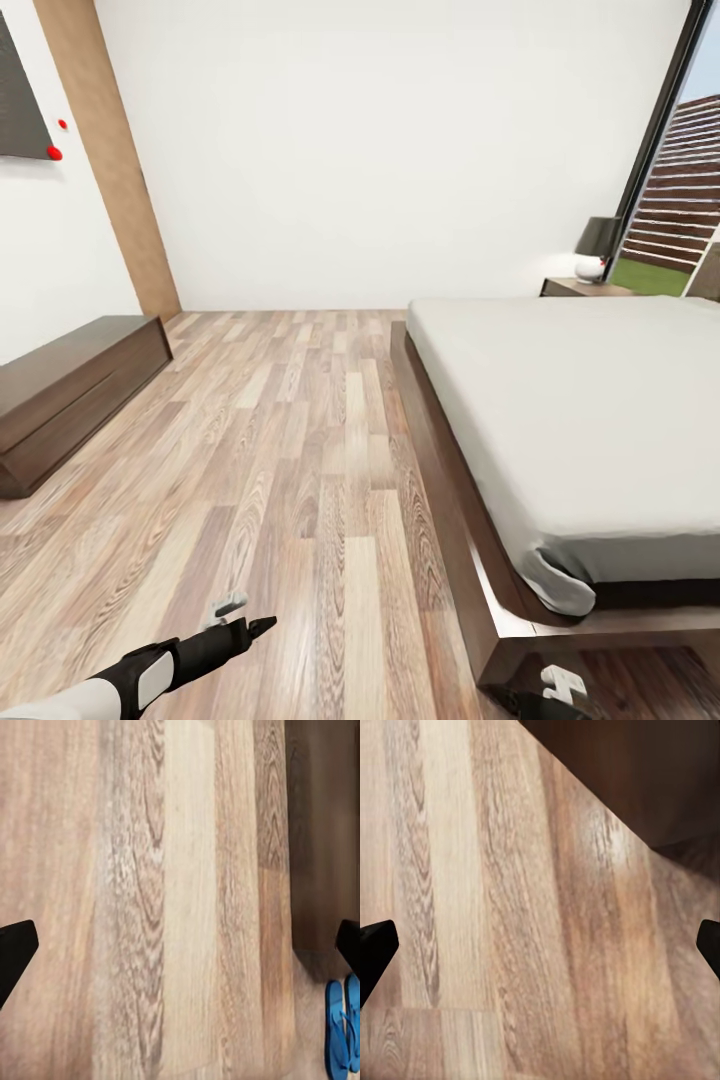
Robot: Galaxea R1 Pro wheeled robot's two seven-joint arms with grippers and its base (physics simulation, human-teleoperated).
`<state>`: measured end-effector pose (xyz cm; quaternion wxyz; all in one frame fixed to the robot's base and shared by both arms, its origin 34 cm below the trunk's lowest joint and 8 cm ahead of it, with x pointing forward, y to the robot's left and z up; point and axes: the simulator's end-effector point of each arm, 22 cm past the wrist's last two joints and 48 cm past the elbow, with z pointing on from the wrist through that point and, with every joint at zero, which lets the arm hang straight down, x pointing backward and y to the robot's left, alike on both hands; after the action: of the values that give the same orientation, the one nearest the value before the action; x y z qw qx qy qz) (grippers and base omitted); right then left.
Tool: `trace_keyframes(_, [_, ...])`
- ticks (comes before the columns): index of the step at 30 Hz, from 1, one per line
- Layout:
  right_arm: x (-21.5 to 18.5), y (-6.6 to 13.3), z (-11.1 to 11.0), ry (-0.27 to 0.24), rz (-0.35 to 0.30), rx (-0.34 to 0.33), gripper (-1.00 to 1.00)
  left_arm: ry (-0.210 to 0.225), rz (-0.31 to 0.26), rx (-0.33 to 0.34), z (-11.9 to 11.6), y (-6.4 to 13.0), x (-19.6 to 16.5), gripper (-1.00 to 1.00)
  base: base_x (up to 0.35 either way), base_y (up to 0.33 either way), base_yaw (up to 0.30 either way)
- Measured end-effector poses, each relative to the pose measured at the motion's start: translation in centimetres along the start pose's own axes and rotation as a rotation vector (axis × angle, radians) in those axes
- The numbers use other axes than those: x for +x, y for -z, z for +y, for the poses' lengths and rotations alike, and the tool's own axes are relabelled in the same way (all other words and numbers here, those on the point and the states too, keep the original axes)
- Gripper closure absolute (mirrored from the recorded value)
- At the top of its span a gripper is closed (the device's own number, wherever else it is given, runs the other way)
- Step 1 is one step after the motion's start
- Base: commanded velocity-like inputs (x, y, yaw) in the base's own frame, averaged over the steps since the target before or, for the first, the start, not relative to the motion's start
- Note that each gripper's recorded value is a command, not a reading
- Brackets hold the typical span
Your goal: In the bedroom, move the book from the bed onto either nightstand, and place the two sandals side by side next to the bed.
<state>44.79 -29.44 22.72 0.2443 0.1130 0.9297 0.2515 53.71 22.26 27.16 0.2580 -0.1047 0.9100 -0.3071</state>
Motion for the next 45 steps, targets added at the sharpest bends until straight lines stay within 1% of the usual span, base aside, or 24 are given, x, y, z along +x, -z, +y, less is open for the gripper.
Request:
trace_keyframes(7, [-1.0, 0.5, 0.6, 0.010, -0.022, -0.008, -1.00, -0.016, -0.024, 0.010, -0.9, 0.5, -1.1, -1.00, 0.000, 0.000, 0.000])
trace_keyframes(12, [-1.7, 0.8, 1.1, 0.018, -0.039, -0.014, -1.00, -0.040, -0.056, 0.020, -1.8, 0.9, -2.2, -1.00, 0.000, 0.000, 0.000])
trace_keyframes(31, [-4.6, 2.2, 2.9, 0.049, -0.104, -0.040, -1.00, -0.081, -0.119, 0.050, -4.4, 2.6, -4.9, -1.00, 0.000, 0.000, 0.000])
trace_keyframes(45, [-6.6, 4.2, 4.7, 0.050, -0.103, -0.040, -1.00, -0.080, -0.119, 0.049, -6.3, 4.3, -6.9, -1.00, 0.000, 0.000, 0.000])
